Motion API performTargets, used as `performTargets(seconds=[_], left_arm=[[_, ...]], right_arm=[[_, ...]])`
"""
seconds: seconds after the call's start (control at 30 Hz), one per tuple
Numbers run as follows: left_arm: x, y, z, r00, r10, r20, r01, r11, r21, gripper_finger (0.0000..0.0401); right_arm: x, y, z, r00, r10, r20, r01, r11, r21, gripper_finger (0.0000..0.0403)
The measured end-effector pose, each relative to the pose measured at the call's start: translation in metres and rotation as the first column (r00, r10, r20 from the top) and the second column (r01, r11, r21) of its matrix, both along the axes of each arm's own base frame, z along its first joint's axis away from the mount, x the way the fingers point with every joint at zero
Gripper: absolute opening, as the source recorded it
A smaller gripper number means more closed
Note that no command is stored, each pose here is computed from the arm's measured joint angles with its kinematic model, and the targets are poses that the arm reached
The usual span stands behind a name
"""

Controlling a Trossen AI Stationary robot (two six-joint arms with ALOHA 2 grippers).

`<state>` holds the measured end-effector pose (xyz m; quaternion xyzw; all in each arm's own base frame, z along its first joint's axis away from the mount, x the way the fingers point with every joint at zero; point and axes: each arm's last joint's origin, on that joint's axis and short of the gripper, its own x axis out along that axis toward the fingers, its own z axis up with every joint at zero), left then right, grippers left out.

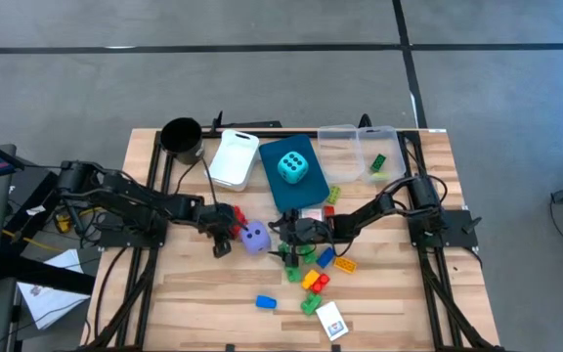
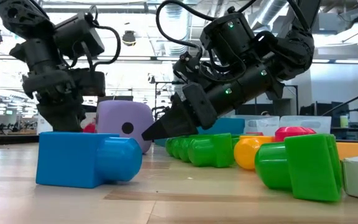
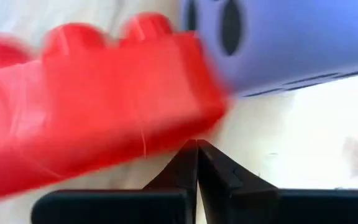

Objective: Pick & Place Toys
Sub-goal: Put the large purple dice into the blue bin

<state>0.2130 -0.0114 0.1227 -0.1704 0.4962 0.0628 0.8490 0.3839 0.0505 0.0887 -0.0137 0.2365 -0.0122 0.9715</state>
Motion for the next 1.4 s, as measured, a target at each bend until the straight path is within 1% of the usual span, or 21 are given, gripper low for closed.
performTargets(seconds=[0.1,0.23,0.4,0.57,0.67,0.87,1.03,1.2,1.4], left_arm=[[0.002,-0.004,0.001,0.999,-0.035,0.022,0.036,0.999,-0.041,0.0000],[0.004,-0.005,0.003,0.998,-0.039,0.052,0.041,0.998,-0.041,0.0000],[0.010,-0.005,0.007,0.991,-0.029,0.133,0.031,0.999,-0.019,0.0000],[0.015,-0.004,0.011,0.979,-0.056,0.194,0.053,0.998,0.024,0.0000],[0.016,-0.003,0.011,0.978,-0.052,0.204,0.042,0.998,0.052,0.0000],[0.016,0.004,0.011,0.978,-0.043,0.204,0.029,0.997,0.073,0.0000],[0.016,0.009,0.011,0.979,-0.041,0.201,0.023,0.996,0.088,0.0000],[0.017,0.010,0.012,0.975,-0.034,0.218,0.013,0.995,0.097,0.0000],[0.017,0.010,0.012,0.976,-0.033,0.216,0.012,0.995,0.097,0.0000]], right_arm=[[0.000,0.000,0.000,1.000,-0.002,0.000,0.002,1.000,0.001,0.0400],[0.000,-0.001,0.000,1.000,-0.006,0.001,0.006,1.000,0.006,0.0400],[0.000,-0.001,0.000,1.000,-0.006,0.002,0.006,1.000,0.006,0.0400],[0.000,-0.001,0.000,1.000,-0.006,0.002,0.006,1.000,0.006,0.0400],[0.000,-0.001,0.000,1.000,-0.007,0.003,0.007,1.000,0.007,0.0400],[0.000,-0.001,0.000,1.000,-0.008,0.004,0.008,1.000,0.006,0.0400],[0.000,-0.001,0.001,1.000,-0.008,0.014,0.008,1.000,-0.018,0.0400],[0.000,-0.003,0.001,0.996,-0.086,0.022,0.088,0.994,-0.064,0.0400],[0.000,-0.004,0.001,0.994,-0.108,0.025,0.109,0.990,-0.085,0.0400]])
